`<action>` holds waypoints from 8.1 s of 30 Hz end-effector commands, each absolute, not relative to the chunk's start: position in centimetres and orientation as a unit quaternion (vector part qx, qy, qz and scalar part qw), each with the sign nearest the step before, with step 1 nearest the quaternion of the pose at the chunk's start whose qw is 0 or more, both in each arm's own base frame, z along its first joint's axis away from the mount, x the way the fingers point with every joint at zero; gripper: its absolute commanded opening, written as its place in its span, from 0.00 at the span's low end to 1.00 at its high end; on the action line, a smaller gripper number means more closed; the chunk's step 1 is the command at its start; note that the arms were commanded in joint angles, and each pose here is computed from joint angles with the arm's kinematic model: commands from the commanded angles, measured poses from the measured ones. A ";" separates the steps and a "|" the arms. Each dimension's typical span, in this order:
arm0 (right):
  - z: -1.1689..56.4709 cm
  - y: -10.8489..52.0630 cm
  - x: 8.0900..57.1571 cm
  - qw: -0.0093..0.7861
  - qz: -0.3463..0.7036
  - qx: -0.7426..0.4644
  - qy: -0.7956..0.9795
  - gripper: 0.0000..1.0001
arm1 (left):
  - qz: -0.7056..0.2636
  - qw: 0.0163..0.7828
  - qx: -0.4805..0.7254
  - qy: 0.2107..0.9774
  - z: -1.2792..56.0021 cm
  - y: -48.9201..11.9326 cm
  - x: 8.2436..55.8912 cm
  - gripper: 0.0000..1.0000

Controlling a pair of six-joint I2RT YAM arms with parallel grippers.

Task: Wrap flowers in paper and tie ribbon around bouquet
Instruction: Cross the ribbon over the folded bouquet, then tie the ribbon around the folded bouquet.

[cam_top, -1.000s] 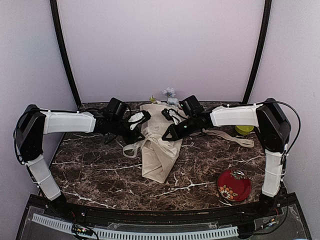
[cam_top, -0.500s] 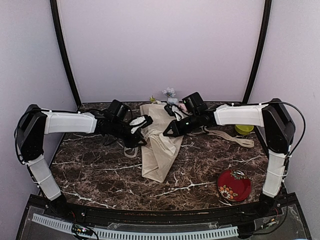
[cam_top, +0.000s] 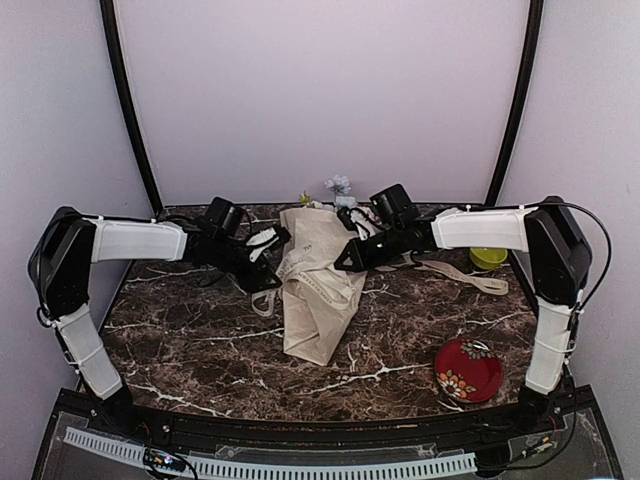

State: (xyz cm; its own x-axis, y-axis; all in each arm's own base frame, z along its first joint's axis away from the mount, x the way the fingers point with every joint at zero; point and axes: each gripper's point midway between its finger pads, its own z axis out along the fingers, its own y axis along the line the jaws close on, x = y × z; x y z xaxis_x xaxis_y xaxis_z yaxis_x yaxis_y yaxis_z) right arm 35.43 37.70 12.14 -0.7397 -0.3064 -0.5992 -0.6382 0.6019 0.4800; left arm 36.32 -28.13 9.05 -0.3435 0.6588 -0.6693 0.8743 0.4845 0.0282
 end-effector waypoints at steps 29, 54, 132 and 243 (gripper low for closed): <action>11.7 36.9 34.7 0.230 0.346 -0.277 0.866 0.08 | -0.374 0.308 0.455 0.747 13.0 -29.4 38.6 0.00; 17.5 37.0 34.9 0.284 0.356 -0.318 0.831 0.46 | -0.195 0.688 0.347 0.607 44.1 -23.9 42.8 0.00; 8.9 40.8 31.0 0.236 0.171 -0.467 0.835 0.00 | -0.184 0.691 0.323 0.620 43.2 -29.5 46.9 0.00; 4.4 21.5 34.2 0.156 0.159 -0.029 0.974 0.52 | -0.197 0.532 0.178 0.804 22.6 -17.1 43.6 0.00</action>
